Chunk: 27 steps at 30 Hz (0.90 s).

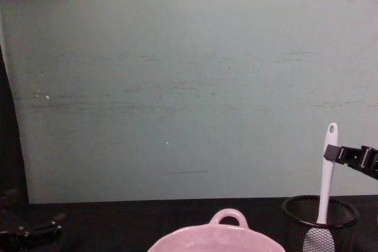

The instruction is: Use the one hand to pick up the spoon and stir the clear water in the bowl.

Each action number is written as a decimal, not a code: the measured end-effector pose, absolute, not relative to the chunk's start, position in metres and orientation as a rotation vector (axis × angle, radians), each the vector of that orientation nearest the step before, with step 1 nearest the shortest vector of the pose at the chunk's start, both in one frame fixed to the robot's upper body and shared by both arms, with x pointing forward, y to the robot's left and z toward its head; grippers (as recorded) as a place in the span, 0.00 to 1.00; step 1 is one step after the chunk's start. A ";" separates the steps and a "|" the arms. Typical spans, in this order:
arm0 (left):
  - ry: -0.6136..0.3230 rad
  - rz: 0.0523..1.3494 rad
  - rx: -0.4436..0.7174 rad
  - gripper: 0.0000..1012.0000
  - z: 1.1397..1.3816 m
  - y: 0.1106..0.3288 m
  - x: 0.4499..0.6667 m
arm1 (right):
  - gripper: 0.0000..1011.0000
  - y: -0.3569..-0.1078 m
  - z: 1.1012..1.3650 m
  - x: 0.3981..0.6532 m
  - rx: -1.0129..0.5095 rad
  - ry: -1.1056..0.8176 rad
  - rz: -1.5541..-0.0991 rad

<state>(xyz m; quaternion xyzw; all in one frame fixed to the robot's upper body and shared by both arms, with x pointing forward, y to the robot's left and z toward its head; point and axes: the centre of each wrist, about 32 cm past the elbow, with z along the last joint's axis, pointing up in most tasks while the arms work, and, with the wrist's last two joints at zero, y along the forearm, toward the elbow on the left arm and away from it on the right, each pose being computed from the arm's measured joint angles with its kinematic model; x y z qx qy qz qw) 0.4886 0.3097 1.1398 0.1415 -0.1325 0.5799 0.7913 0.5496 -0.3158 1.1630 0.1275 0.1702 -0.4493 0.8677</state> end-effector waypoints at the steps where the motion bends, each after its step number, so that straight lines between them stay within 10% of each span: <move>1: -0.285 1.248 0.305 1.00 1.140 0.310 0.489 | 0.11 -0.316 1.163 0.550 0.269 0.360 -0.939; 11: -0.285 1.248 0.304 1.00 1.140 0.310 0.489 | 0.15 -0.317 1.162 0.550 0.270 0.366 -0.934; 27: -0.285 1.248 0.304 1.00 1.140 0.310 0.489 | 0.66 -0.316 1.163 0.550 0.269 0.362 -0.938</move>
